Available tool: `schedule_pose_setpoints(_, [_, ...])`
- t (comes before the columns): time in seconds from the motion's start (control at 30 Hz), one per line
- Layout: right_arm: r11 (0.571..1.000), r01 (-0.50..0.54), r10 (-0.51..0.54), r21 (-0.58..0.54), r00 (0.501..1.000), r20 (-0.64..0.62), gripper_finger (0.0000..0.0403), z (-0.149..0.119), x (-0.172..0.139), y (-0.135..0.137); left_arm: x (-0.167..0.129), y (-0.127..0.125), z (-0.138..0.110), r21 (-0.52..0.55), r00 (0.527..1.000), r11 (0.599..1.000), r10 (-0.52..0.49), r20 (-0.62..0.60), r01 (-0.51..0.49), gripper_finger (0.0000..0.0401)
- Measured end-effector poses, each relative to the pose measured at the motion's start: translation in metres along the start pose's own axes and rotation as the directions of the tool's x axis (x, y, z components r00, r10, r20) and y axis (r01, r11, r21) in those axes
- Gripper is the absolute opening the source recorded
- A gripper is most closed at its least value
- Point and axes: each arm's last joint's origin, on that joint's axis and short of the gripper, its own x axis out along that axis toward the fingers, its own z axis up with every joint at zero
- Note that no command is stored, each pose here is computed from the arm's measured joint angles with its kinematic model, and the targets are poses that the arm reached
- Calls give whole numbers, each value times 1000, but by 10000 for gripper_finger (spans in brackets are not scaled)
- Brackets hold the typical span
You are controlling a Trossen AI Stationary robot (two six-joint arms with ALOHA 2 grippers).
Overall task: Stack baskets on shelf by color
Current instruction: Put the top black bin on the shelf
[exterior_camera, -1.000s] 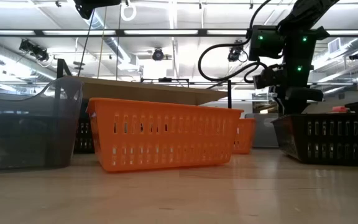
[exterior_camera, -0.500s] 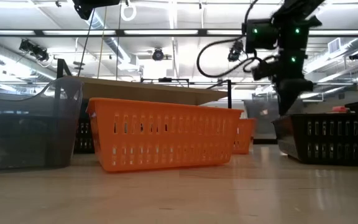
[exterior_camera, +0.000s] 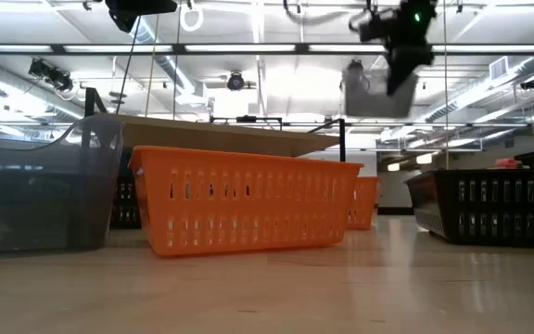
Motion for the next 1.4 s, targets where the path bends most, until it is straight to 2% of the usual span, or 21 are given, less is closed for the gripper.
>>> schedule_pose_setpoints(0.1, [1000,15,-12,-24,992,129,4,13,-17,-13,0,0,0,0,1000,1000,0,0,0,149])
schedule_pose_setpoints(0.17, [997,-16,34,-78,971,236,4,22,-24,-17,0,0,0,0,1000,1000,0,0,0,149])
schedule_pose_setpoints(0.3, [975,-62,155,-214,880,450,4,40,-34,-15,0,0,0,0,1000,1000,0,0,0,149])
schedule_pose_setpoints(0.4, [953,-60,213,-296,830,515,4,50,-34,-11,0,0,0,0,1000,1000,0,0,0,149])
schedule_pose_setpoints(0.57, [901,-124,337,-417,804,490,4,65,-17,4,0,0,0,0,1000,1000,4,1,-4,149])
schedule_pose_setpoints(0.7, [869,-150,362,-471,842,400,4,77,8,20,0,0,0,0,1000,1000,10,2,-10,149])
schedule_pose_setpoints(0.87, [857,-155,343,-492,883,319,4,84,28,29,0,0,0,1,1000,1000,10,0,-10,149])
schedule_pose_setpoints(0.97, [860,-178,349,-478,889,296,5,83,32,30,0,0,-1,4,1000,1000,11,-6,-11,148])
schedule_pose_setpoints(1.07, [885,-190,338,-425,890,306,10,83,30,29,0,0,-1,3,1000,1000,11,-5,-11,149])
schedule_pose_setpoints(1.23, [907,-182,308,-381,902,303,35,82,28,27,0,0,-1,3,1000,1000,10,-5,-10,149])
schedule_pose_setpoints(1.4, [906,-187,311,-380,903,297,60,84,31,28,0,0,-1,3,1000,1000,11,-6,-11,149])
